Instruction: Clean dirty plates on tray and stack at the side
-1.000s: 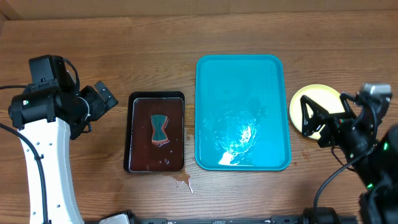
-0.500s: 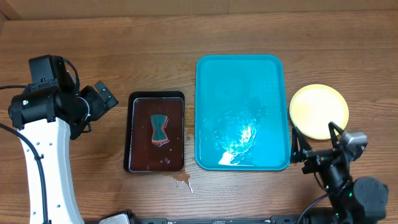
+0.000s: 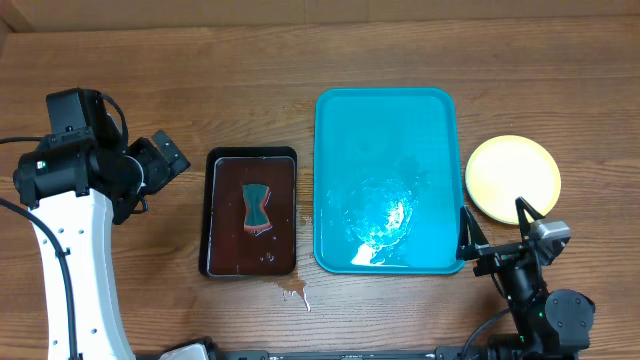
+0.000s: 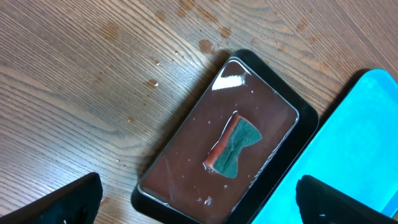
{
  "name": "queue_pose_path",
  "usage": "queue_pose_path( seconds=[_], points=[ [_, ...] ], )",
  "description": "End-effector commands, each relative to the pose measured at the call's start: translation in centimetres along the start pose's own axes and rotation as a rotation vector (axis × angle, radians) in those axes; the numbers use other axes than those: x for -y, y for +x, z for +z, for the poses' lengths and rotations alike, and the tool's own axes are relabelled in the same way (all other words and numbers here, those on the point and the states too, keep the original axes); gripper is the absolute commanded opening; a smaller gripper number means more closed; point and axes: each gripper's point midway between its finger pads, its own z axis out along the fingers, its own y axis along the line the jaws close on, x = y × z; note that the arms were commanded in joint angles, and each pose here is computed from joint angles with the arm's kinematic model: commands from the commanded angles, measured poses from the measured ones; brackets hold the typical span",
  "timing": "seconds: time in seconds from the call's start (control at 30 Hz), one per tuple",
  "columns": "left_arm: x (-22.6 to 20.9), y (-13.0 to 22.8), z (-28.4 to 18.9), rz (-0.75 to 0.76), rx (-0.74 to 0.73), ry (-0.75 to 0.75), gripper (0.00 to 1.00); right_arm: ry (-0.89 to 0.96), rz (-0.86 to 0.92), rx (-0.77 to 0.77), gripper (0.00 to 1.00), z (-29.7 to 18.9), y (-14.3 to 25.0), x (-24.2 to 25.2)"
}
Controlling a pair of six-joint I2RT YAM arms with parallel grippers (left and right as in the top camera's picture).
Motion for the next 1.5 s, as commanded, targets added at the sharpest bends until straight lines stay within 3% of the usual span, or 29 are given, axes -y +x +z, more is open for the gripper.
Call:
queue_pose_path(
  seconds=[0.0,0.2,1.47],
  points=[
    [0.1,0.0,-0.1,0.013,0.002,0.006,1.00,0.002,-0.005,0.023,1.00,0.5,0.9,0.4],
    [0.1,0.0,-0.1,0.013,0.002,0.006,1.00,-0.007,-0.018,0.087,1.00,1.4,2.0,0.8],
    [0.1,0.0,-0.1,0.022,0.004,0.003,1.00,0.018,-0.004,0.018,1.00,1.4,3.7,1.4]
  ],
)
